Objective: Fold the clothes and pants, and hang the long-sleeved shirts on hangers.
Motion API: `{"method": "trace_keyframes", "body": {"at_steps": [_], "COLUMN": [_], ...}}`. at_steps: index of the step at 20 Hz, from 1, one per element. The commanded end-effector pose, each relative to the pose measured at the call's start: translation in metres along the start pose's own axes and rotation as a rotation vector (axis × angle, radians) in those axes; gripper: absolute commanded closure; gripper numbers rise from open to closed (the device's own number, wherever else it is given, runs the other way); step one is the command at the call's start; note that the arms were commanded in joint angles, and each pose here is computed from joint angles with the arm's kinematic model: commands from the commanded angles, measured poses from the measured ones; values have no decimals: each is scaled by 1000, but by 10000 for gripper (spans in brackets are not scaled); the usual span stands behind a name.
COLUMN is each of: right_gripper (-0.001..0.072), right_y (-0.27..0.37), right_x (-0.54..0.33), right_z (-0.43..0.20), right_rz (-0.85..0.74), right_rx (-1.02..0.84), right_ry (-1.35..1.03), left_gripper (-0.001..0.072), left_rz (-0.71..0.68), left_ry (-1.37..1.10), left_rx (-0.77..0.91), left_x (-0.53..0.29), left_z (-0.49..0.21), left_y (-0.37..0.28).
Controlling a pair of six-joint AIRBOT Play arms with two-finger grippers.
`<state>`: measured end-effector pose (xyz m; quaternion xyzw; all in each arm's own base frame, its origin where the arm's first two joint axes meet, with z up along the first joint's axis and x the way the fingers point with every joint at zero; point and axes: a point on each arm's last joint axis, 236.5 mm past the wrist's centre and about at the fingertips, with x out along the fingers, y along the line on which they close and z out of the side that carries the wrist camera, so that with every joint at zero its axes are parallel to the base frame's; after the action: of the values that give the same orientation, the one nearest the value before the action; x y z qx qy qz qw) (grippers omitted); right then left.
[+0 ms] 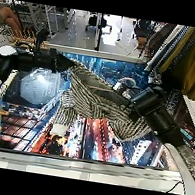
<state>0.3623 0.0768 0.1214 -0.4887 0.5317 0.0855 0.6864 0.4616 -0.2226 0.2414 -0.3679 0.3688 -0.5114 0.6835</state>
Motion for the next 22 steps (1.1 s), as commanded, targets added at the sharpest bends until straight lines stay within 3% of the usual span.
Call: {"method": "trace_keyframes", "body": {"at_steps": [1,5,11,13,18,20,22], "right_gripper": [670,670,669,669,667,668,667], "right_y": [16,20,-36,-46,-9,-29,-53], "right_x": [23,28,-26,-56,-122,-137,-144], "right_z": [-7,-19,3,2,35,65,86], "right_rz": [18,34,39,77,385,364,354], "right_rx": [20,129,540,584,531,580,678], "right_ry": [103,182,-1,-50,-264,-427,-546], "left_gripper": [687,687,687,687,687,687,687], "left_rz": [-36,-44,163,167,132,137,234], "left_ry": [74,81,292,298,208,201,194], "left_rx": [41,96,158,166,226,244,271], "left_x": [3,10,60,81,112,109,97], "left_z": [-20,-28,-96,-106,-102,-102,-98], "left_y": [-26,-55,-45,-51,-82,-88,-76]}}
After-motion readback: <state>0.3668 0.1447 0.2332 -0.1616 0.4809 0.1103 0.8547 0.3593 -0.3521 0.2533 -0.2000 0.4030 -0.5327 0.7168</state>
